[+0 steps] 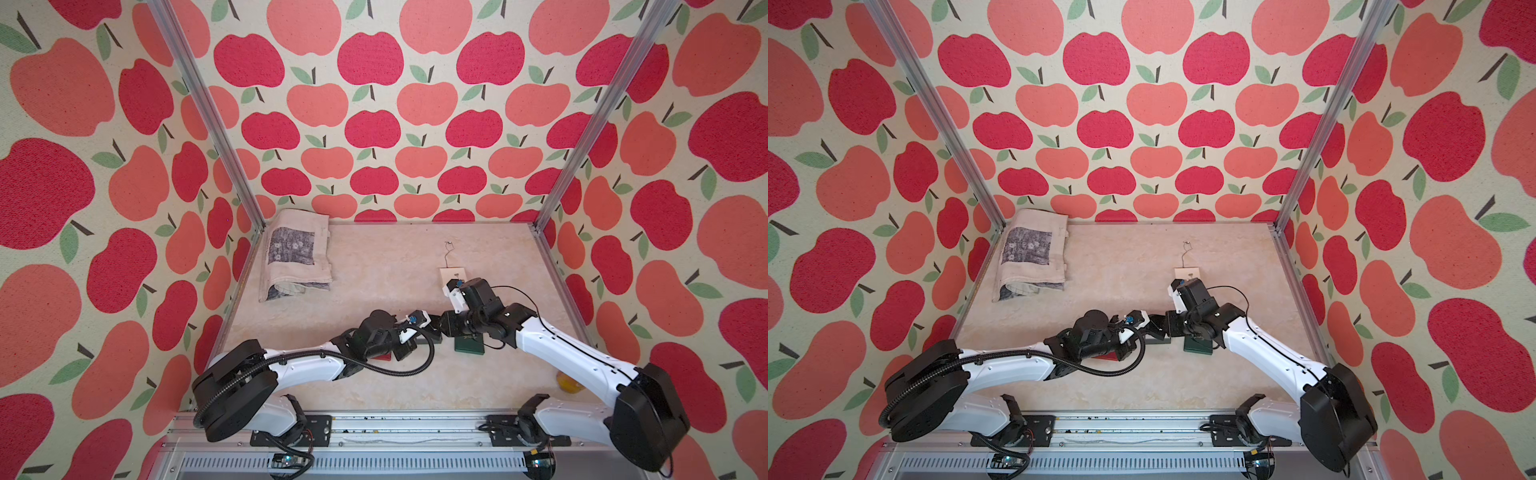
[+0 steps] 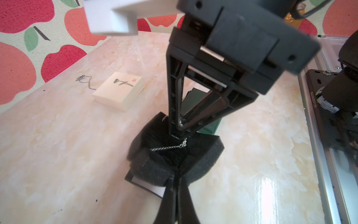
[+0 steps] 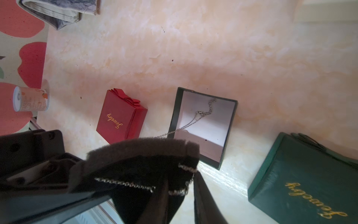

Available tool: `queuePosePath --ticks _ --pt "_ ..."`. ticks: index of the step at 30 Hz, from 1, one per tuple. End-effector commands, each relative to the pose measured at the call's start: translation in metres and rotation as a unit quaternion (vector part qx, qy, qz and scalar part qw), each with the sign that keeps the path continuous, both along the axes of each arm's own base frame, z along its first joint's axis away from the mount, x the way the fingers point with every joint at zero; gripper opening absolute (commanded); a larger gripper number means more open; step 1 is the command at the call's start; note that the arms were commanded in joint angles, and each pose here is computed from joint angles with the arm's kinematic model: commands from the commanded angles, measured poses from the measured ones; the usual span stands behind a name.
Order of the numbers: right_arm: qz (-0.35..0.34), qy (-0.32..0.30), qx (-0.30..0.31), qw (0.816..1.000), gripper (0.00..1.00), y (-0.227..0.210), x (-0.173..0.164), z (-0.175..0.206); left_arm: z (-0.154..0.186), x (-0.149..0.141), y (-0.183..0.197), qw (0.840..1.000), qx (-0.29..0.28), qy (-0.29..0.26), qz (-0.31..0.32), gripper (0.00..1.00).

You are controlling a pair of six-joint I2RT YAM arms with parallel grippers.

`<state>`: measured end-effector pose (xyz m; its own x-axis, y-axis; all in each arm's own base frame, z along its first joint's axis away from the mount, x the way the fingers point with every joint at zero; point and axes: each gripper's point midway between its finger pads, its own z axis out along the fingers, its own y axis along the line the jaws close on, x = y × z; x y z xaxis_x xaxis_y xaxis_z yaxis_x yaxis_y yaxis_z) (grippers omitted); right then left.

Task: Take the necklace out of the lift-off lid jewelry box
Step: Pick up the necklace from the inner lining.

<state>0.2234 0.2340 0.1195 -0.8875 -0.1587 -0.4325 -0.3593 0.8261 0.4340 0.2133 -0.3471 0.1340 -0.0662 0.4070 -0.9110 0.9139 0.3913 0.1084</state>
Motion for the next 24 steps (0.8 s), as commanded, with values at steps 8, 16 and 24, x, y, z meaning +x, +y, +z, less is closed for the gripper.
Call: queuePosePath --ticks 8,16,24 --pt "0.011 -0.003 0.012 1.0 0.15 -0.003 0.0 0.009 0.01 0.001 -0.001 1.0 -0.007 -0.02 0.0 0.0" --pt "0.011 -0.003 0.026 1.0 0.21 -0.001 -0.002 0.013 0.009 0.001 -0.001 1.0 -0.004 -0.018 0.0 0.0" --pt "-0.011 -0.006 0.042 0.999 0.33 -0.011 -0.001 0.02 0.009 0.001 -0.001 1.0 -0.004 -0.019 0.001 0.0"
